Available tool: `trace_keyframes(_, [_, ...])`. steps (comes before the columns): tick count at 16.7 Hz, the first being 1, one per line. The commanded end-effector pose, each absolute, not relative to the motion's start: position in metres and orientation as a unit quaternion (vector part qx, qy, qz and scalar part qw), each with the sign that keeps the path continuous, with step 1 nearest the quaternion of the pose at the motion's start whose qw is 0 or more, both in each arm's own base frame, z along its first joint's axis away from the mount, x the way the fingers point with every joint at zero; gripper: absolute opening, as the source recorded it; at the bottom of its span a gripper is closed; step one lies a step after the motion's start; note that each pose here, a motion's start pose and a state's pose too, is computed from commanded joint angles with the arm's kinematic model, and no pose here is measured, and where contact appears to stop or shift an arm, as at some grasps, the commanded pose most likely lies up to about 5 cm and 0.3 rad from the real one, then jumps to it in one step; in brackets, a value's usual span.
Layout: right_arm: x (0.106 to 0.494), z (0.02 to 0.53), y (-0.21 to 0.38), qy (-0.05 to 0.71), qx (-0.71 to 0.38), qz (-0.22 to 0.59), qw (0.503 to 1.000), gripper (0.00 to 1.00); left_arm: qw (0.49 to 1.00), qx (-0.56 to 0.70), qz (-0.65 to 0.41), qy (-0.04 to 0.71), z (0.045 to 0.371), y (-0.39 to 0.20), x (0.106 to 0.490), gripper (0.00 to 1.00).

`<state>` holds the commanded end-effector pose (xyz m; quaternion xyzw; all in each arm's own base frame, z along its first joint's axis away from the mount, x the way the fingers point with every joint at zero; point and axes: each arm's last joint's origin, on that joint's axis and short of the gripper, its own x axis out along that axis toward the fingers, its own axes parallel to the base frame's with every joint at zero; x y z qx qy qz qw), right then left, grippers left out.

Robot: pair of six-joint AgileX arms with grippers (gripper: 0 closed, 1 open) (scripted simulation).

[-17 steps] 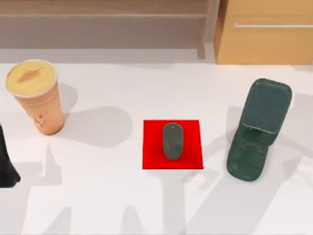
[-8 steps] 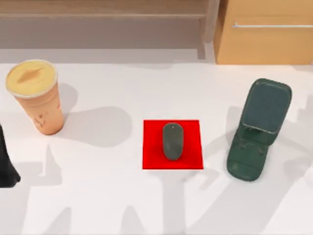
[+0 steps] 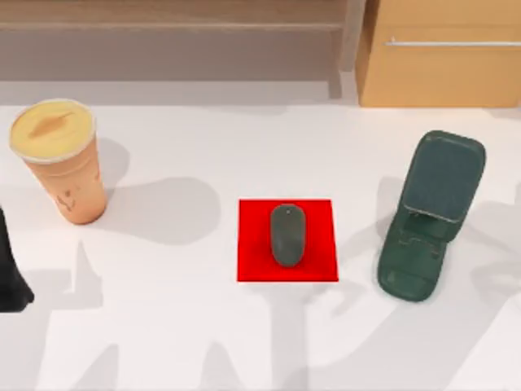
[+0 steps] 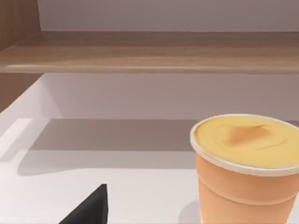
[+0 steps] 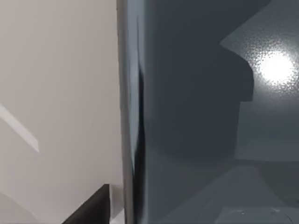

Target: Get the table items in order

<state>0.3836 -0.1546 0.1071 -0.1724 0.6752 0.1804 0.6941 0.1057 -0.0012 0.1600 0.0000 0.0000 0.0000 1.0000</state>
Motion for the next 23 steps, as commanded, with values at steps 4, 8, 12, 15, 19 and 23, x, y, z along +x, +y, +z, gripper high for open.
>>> trace_keyframes(4, [0.3836, 0.1071, -0.1546, 0.675, -0.172, 0.180, 0.694, 0.70, 1.000, 0.000, 0.000, 0.000, 0.1600, -0.0012, 0.1057, 1.00])
trace_keyframes(8, [0.3836, 0.1071, -0.1546, 0.675, -0.172, 0.180, 0.694, 0.40, 1.000, 0.000, 0.000, 0.000, 0.1600, -0.0012, 0.1057, 1.00])
trace_keyframes(12, [0.3836, 0.1071, -0.1546, 0.675, -0.172, 0.180, 0.694, 0.10, 1.000, 0.000, 0.000, 0.000, 0.1600, -0.0012, 0.1057, 1.00])
trace_keyframes(15, [0.3836, 0.1071, -0.1546, 0.675, -0.172, 0.180, 0.694, 0.00, 1.000, 0.000, 0.000, 0.000, 0.1600, -0.0012, 0.1057, 1.00])
trace_keyframes(19, [0.3836, 0.1071, -0.1546, 0.675, -0.172, 0.180, 0.694, 0.00, 1.000, 0.000, 0.000, 0.000, 0.1600, -0.0012, 0.1057, 1.00])
trace_keyframes(23, [0.3832, 0.1162, -0.1543, 0.672, -0.172, 0.178, 0.698, 0.00, 1.000, 0.000, 0.000, 0.000, 0.1600, -0.0012, 0.1057, 1.00])
